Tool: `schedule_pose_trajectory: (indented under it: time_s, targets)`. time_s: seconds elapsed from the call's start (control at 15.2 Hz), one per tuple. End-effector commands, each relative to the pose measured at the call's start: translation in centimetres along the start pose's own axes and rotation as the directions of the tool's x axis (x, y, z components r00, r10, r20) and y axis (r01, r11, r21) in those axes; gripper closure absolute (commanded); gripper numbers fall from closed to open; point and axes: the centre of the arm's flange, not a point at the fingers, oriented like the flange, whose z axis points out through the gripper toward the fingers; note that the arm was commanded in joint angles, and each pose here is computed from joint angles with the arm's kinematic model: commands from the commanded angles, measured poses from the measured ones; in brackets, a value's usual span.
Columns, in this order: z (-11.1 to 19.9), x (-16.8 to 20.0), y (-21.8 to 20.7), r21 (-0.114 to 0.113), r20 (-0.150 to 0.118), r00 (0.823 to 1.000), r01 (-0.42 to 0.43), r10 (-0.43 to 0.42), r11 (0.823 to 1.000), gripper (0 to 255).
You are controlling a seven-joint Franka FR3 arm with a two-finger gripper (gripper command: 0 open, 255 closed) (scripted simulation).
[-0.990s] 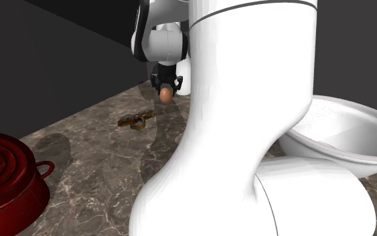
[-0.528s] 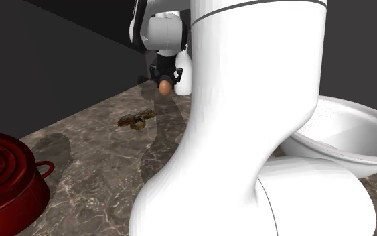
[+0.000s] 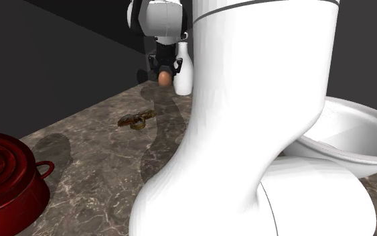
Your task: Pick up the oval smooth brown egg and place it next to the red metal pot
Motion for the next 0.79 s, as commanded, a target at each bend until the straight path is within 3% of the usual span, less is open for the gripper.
schedule_pose_trajectory:
  time_s: [0.0,0.73]
  targets:
    - [-1.0,0.3,-0.2,0.0,0.0,1.0,0.0,0.0,1.0,255]
    - [-6.6,1.7,-0.8,0.0,0.0,1.0,0.0,0.0,1.0,255]
